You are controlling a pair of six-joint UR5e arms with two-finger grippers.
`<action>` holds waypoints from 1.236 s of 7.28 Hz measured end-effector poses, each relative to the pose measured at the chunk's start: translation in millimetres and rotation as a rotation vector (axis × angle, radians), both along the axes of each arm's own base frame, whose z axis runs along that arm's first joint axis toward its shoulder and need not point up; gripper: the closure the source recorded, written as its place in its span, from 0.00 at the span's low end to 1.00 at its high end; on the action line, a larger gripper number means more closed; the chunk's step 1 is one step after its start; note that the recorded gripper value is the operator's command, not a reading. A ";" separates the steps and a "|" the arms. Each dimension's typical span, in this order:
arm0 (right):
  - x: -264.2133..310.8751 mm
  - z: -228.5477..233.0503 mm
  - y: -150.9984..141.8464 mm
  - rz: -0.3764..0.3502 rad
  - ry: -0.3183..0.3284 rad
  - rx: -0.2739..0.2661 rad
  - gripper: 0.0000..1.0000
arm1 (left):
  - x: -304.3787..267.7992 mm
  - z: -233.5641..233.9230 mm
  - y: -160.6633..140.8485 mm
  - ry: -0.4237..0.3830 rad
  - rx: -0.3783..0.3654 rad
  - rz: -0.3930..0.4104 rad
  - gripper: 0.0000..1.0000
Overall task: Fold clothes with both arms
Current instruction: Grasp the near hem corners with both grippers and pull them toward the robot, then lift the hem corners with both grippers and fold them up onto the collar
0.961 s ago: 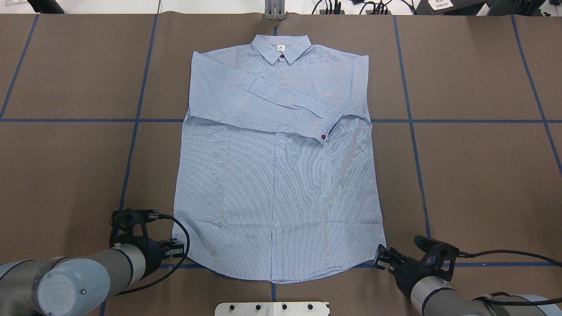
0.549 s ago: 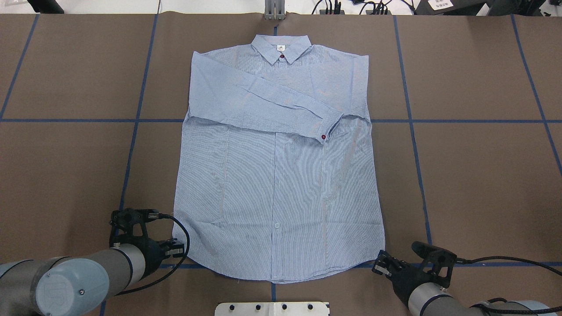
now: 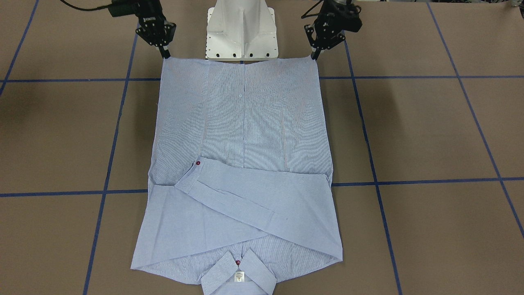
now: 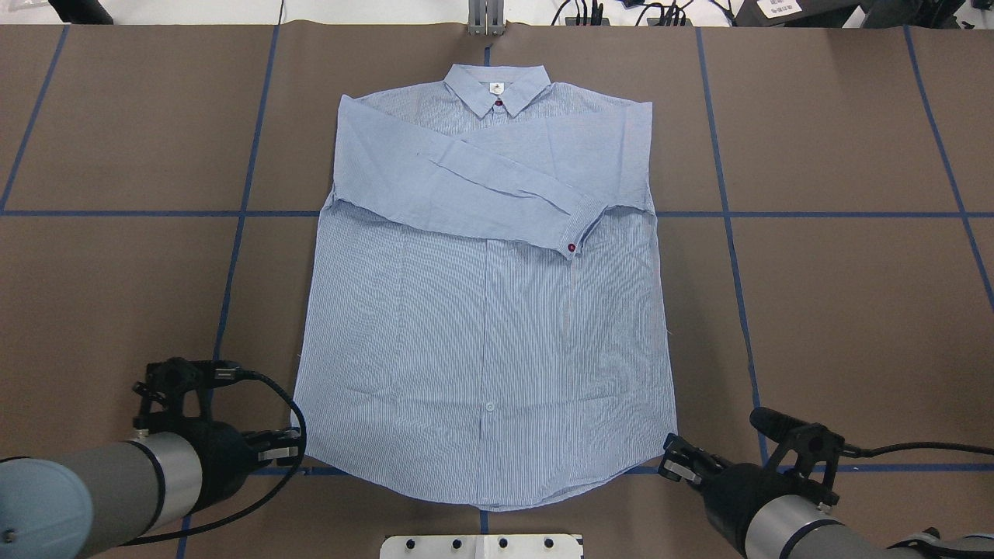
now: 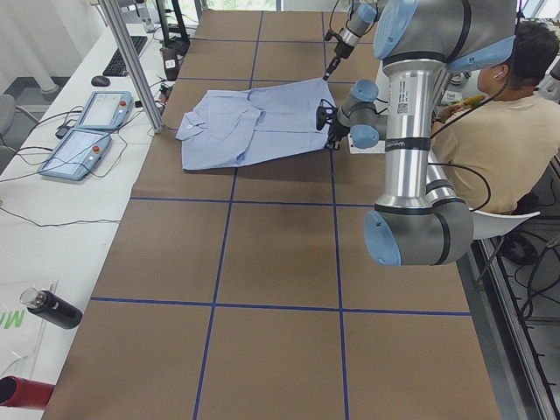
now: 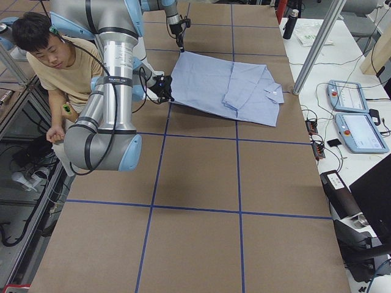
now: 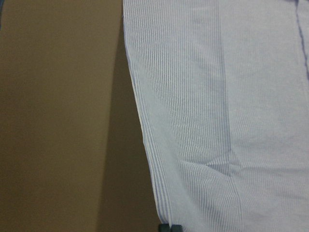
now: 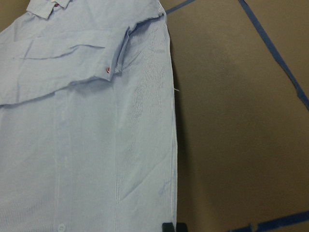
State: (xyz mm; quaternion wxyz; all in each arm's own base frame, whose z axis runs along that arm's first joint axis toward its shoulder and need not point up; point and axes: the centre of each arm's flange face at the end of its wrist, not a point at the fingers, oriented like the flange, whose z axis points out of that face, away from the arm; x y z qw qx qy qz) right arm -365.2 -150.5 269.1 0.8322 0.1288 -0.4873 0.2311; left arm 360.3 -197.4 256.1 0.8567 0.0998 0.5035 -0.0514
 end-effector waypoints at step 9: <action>40.6 -64.6 -122.6 0.056 0.078 0.015 1.00 | -4.4 -28.7 -176.2 -0.166 0.027 -0.181 1.00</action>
